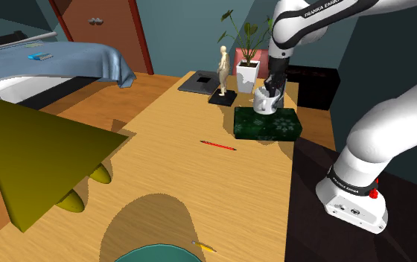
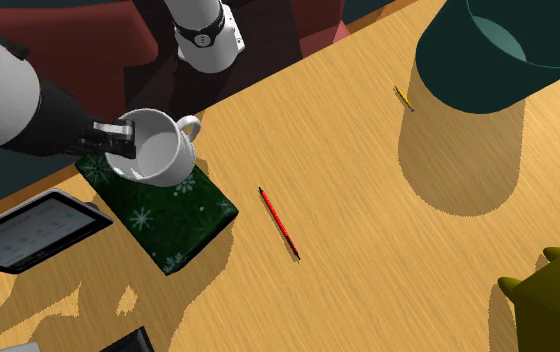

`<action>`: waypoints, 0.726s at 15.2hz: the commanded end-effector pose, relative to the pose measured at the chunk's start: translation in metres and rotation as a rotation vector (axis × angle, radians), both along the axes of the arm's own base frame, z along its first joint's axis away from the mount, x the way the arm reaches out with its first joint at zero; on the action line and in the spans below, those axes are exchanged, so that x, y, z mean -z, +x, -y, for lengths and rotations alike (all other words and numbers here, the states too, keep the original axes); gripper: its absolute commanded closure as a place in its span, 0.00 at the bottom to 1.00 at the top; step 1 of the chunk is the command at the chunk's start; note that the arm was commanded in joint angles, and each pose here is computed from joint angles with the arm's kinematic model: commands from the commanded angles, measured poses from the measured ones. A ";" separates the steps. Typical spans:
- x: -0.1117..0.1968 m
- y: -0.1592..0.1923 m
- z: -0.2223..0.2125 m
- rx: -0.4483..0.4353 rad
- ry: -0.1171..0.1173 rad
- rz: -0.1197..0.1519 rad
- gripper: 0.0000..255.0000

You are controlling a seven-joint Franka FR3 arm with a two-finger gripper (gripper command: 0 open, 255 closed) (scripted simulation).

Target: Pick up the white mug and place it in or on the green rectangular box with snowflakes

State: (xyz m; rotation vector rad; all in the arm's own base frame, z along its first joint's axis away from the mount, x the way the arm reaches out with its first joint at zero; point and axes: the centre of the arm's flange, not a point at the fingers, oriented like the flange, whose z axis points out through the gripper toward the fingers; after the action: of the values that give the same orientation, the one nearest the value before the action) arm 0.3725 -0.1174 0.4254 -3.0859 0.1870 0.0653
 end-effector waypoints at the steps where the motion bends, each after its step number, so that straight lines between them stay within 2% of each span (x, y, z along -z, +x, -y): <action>1: 0.003 0.002 0.027 -0.001 -0.001 0.000 1.00; 3: 0.002 0.006 0.056 -0.001 -0.001 0.000 1.00; 11: 0.044 0.006 0.056 -0.001 -0.001 0.000 1.00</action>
State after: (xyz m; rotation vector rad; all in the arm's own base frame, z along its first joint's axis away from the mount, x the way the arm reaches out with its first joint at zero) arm 0.3785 -0.1728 0.3864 -3.0866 0.1851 0.0667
